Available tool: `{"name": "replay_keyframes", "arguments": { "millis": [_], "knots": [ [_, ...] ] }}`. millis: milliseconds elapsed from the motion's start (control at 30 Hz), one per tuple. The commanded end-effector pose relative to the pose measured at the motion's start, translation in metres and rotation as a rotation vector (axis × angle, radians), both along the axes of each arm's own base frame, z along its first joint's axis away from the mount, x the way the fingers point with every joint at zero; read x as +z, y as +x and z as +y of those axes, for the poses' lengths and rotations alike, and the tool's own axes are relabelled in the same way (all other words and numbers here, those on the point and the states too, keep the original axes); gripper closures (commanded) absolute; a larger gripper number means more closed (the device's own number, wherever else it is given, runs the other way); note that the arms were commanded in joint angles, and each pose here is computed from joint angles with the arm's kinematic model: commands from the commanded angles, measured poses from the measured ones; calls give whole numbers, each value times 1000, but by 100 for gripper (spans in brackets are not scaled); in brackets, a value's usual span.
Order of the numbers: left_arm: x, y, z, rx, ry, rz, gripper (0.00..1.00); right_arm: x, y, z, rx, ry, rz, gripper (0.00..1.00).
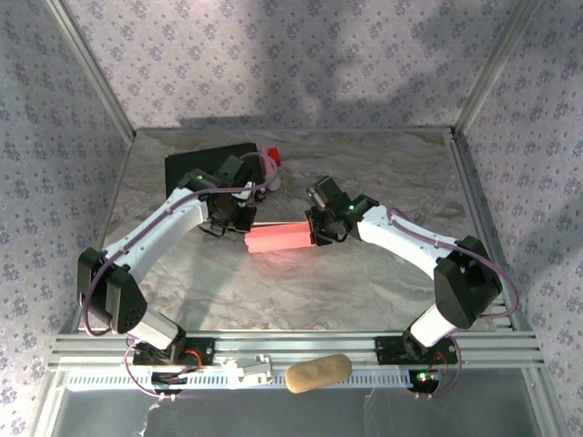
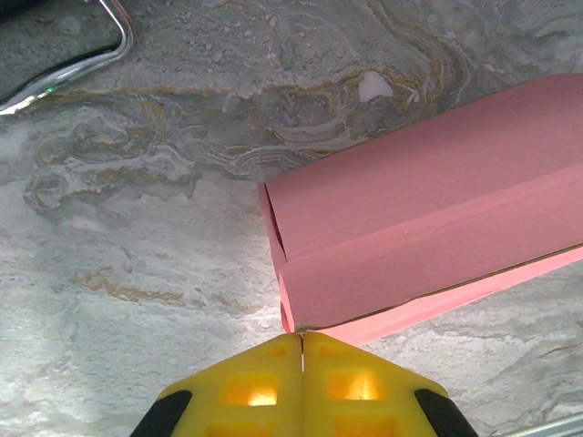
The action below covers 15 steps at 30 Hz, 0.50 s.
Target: Fold the paper box
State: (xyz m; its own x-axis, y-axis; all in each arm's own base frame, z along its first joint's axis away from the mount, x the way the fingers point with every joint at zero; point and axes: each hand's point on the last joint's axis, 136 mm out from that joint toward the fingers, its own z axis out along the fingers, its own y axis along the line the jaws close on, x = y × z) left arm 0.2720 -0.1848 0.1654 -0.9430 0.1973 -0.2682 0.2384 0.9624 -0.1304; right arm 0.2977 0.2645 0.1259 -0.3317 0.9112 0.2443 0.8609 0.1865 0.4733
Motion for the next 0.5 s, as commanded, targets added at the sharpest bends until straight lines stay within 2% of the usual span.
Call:
{"name": "replay_keyframes", "arguments": {
  "millis": [0, 267, 467],
  "knots": [
    [12, 3, -23, -15, -162, -20, 100, -30, -16, -8, 2, -96, 84, 60],
    [7, -2, -26, -4, -219, 0, 100, -29, -15, -13, -9, -112, 76, 61],
    [19, 4, -25, 2, -249, -16, 100, -31, -17, -13, -7, -116, 86, 61]
  ]
}}
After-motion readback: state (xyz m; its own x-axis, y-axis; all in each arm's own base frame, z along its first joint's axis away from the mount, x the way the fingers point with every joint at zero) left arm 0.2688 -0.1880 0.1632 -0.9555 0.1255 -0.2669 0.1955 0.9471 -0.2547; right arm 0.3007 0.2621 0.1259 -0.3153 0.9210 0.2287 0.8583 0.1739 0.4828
